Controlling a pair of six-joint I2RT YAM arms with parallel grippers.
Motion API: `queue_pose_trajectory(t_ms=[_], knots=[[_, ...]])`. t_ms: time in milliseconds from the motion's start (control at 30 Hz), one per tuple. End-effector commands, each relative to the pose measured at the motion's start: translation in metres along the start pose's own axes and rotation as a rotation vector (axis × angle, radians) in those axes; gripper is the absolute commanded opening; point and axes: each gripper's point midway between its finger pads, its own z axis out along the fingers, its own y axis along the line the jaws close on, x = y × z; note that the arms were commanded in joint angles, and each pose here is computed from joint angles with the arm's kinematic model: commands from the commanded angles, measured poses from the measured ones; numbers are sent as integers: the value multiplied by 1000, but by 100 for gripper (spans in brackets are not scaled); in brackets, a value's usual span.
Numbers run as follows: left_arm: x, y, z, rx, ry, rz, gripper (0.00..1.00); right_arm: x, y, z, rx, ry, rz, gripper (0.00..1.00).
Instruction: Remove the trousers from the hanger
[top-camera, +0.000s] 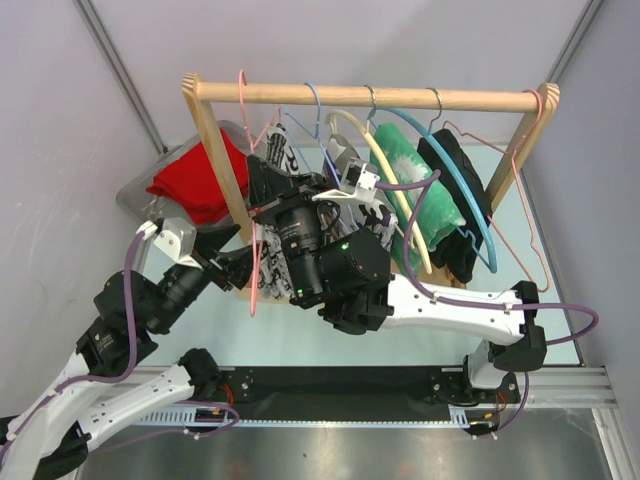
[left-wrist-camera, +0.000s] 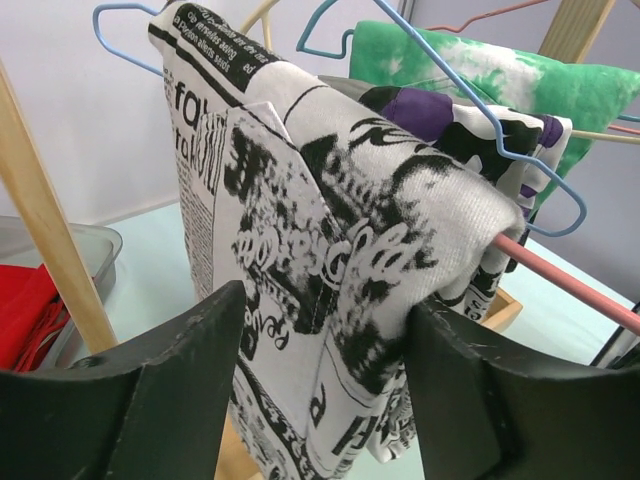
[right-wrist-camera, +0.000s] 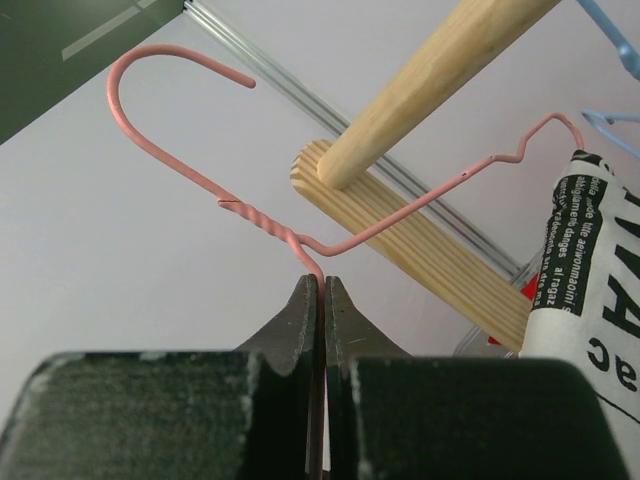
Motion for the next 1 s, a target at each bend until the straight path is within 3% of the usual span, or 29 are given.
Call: queue_pose_trajectory(t_ms=[0, 300, 633, 700, 733, 833, 933, 967], knots=[[-7, -1, 3, 6, -25, 18, 69, -62, 37, 0, -68, -60, 253, 0], [-29, -7, 3, 29, -95, -7, 75, -54, 37, 0, -65, -33, 297, 0], [-29, -2, 15, -11, -80, 32, 72, -51, 42, -7, -82, 5, 343, 0], [-32, 0, 17, -20, -85, 46, 60, -52, 40, -8, -78, 12, 349, 0], [-35, 0, 17, -22, -88, 49, 47, -54, 39, -9, -76, 12, 354, 0], [-44, -2, 16, -11, -108, 55, 26, -61, 33, -13, -73, 15, 365, 0], [-53, -7, 14, 16, -124, 56, 8, -67, 26, -16, -69, 19, 354, 0], [-54, -8, 14, 27, -119, 57, 7, -70, 23, -16, -66, 16, 347, 0]])
